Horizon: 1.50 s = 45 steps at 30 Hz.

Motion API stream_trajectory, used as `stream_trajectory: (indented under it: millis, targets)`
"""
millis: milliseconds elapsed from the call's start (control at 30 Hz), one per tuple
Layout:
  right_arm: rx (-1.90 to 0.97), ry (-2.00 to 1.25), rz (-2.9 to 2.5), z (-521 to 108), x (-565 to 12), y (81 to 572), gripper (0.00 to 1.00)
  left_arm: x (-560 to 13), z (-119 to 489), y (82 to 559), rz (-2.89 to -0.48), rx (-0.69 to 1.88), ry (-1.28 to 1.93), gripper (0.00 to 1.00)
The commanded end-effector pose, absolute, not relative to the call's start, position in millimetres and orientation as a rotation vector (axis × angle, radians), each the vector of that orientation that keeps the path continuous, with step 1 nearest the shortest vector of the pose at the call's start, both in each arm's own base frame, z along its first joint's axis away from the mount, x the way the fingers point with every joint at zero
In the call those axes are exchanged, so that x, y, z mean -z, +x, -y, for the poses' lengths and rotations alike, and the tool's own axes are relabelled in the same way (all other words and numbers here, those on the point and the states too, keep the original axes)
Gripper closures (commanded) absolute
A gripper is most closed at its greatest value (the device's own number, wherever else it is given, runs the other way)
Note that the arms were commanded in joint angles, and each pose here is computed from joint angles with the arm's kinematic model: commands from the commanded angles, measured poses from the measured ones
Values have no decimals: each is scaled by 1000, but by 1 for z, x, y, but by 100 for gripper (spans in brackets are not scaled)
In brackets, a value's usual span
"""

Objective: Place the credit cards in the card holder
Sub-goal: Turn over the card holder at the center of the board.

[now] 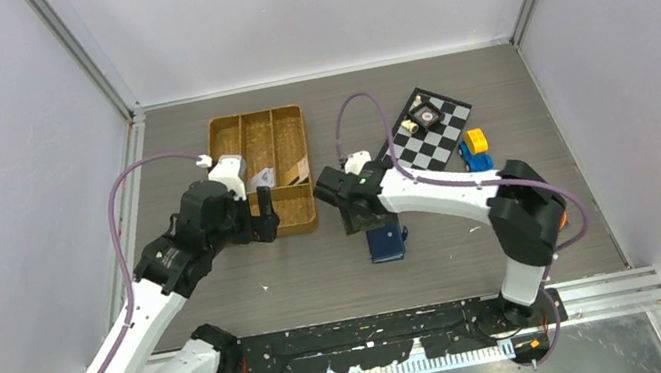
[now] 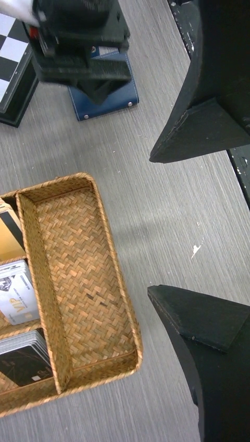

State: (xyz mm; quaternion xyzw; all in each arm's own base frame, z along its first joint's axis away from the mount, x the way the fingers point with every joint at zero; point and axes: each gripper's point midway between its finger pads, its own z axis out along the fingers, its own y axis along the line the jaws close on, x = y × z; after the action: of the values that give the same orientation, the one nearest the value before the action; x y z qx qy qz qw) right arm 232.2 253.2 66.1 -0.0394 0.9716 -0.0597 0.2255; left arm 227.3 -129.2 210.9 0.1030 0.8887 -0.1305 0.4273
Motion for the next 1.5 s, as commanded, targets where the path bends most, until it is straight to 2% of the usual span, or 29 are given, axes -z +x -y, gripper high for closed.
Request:
stream_trajectory:
  millis: [0, 200, 400, 567, 667, 1100, 1267, 1467]
  targets:
    - [-88, -55, -2571, -270, -128, 242, 33, -204, 135, 222, -2235, 392, 213, 12]
    - [-128, 29, -2575, -231, -131, 240, 33, -182, 176, 211, -2258, 667, 112, 20]
    - [-258, 109, -2631, -197, -105, 232, 38, -160, 235, 200, -2267, 812, 129, 20]
    - [-454, 97, -2655, -198, -92, 226, 38, -137, 287, 200, -2318, 877, 174, 20]
    - [-450, 111, -2662, -193, -87, 226, 40, -117, 308, 202, -2379, 915, 190, 20]
    - [-389, 141, -2685, -183, -68, 224, 64, -82, 339, 220, -2432, 908, 219, 27]
    - [-367, 140, -2695, -181, -63, 224, 71, -68, 345, 222, -2475, 887, 247, 28]
    - [-345, 138, -2709, -179, -58, 223, 73, -57, 347, 225, -2501, 856, 260, 28]
